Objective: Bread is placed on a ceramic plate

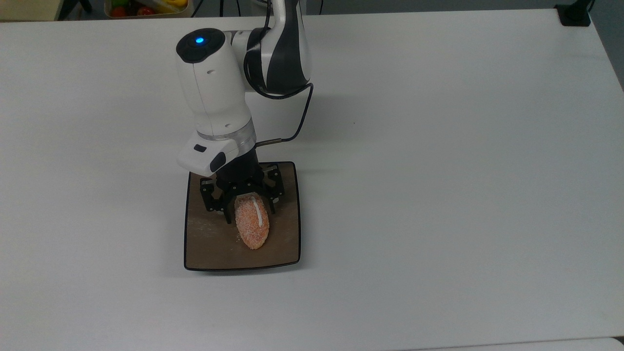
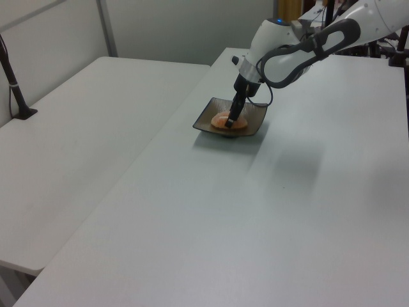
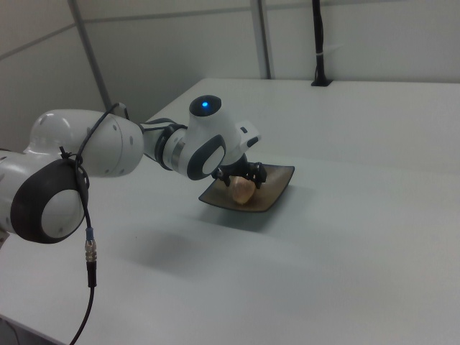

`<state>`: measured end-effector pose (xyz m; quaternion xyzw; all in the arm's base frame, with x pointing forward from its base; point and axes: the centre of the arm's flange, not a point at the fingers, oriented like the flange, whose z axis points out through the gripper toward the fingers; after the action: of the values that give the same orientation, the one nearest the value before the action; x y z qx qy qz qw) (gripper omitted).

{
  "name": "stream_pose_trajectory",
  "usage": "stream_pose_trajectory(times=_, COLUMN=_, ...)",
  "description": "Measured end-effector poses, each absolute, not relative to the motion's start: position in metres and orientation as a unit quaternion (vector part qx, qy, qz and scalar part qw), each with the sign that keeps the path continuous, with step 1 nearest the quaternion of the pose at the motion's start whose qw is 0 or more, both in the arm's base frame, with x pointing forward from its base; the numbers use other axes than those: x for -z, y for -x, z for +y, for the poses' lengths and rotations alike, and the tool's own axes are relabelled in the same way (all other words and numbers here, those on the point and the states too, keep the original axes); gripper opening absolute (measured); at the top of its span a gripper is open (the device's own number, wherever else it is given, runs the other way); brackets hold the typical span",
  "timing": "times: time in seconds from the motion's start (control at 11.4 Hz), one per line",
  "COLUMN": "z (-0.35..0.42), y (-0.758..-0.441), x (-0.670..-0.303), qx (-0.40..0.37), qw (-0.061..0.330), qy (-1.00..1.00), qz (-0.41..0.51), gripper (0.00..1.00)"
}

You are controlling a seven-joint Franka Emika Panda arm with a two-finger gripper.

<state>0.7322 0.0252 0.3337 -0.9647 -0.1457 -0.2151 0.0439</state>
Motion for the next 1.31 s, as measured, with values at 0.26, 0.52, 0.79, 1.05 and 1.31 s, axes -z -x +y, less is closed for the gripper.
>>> stream_pose_trajectory(times=0.26, z=0.025, y=-0.733, x=-0.362, qx=0.235, qw=0.042, qy=0.962, qz=-0.136, gripper=1.00)
stream_pose_trajectory(times=0.52, z=0.019, y=-0.702, x=-0.477, qx=0.217, qw=0.051, qy=0.968, qz=-0.115, gripper=1.00)
stream_pose_trajectory(times=0.79, z=0.003, y=-0.626, x=-0.602, qx=0.161, qw=0.060, qy=0.982, qz=-0.078, gripper=1.00)
stream_pose_trajectory(times=1.05, z=-0.014, y=-0.564, x=-0.656, qx=0.101, qw=0.074, qy=0.992, qz=0.022, gripper=1.00)
stream_pose_trajectory(times=1.31, z=-0.005, y=-0.533, x=-0.664, qx=0.043, qw=0.048, qy=0.998, qz=0.021, gripper=1.00)
